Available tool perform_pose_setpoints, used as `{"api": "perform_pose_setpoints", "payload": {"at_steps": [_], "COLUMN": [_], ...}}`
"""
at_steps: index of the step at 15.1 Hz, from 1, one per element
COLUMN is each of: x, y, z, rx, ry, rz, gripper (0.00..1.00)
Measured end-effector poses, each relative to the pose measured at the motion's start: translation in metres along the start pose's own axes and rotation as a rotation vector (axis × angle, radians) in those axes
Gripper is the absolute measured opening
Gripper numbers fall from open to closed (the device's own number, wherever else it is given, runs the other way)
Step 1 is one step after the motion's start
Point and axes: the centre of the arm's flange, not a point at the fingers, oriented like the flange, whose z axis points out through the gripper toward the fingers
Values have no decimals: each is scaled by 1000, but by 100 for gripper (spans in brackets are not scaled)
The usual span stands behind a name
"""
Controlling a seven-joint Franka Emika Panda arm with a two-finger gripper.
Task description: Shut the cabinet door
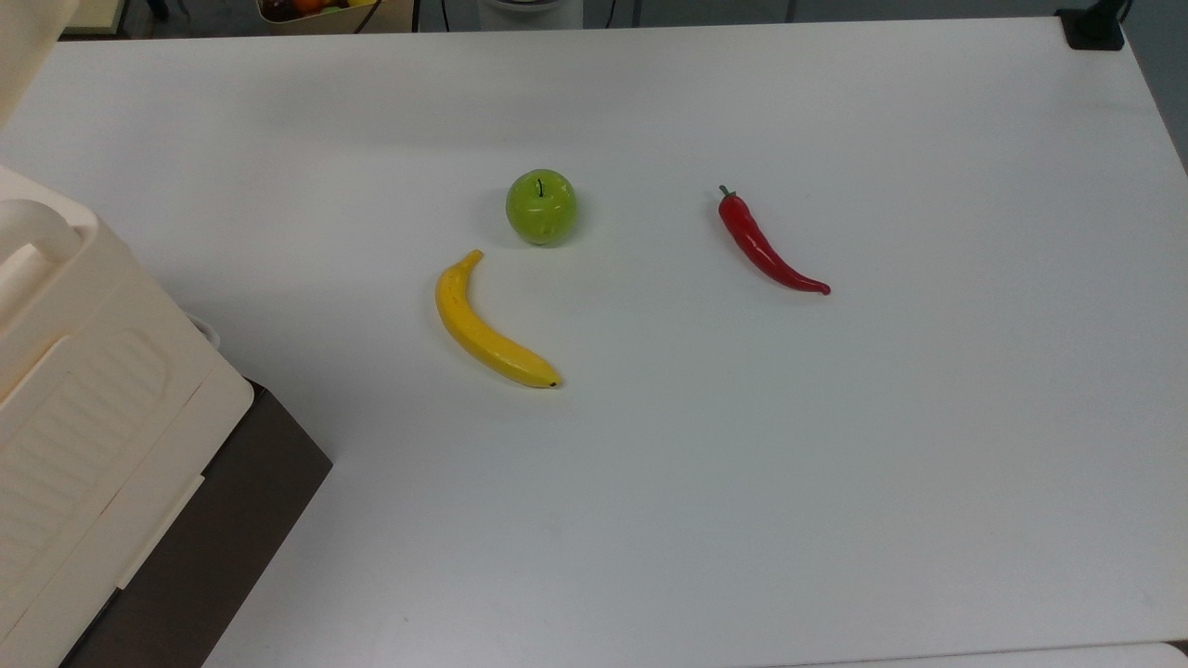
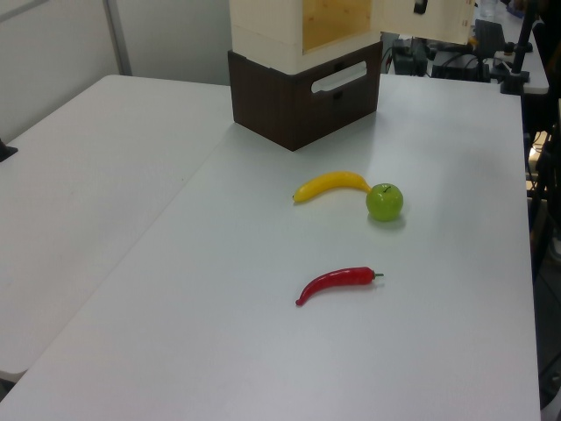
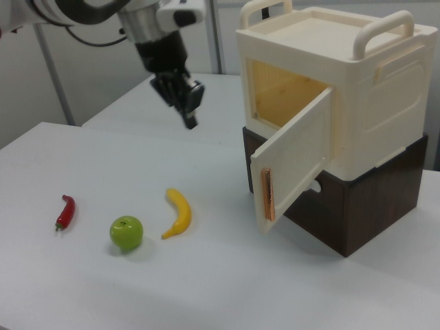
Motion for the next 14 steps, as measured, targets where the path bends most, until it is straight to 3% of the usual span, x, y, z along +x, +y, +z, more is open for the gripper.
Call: {"api": "perform_pose_setpoints", "payload": {"at_steps": [8,14], "x": [10,8], "y": [105,162], "z": [-35,-40], "rx": [-58,-103], "ry": [227,321], "rz": [117,205], "gripper": [1,1]}}
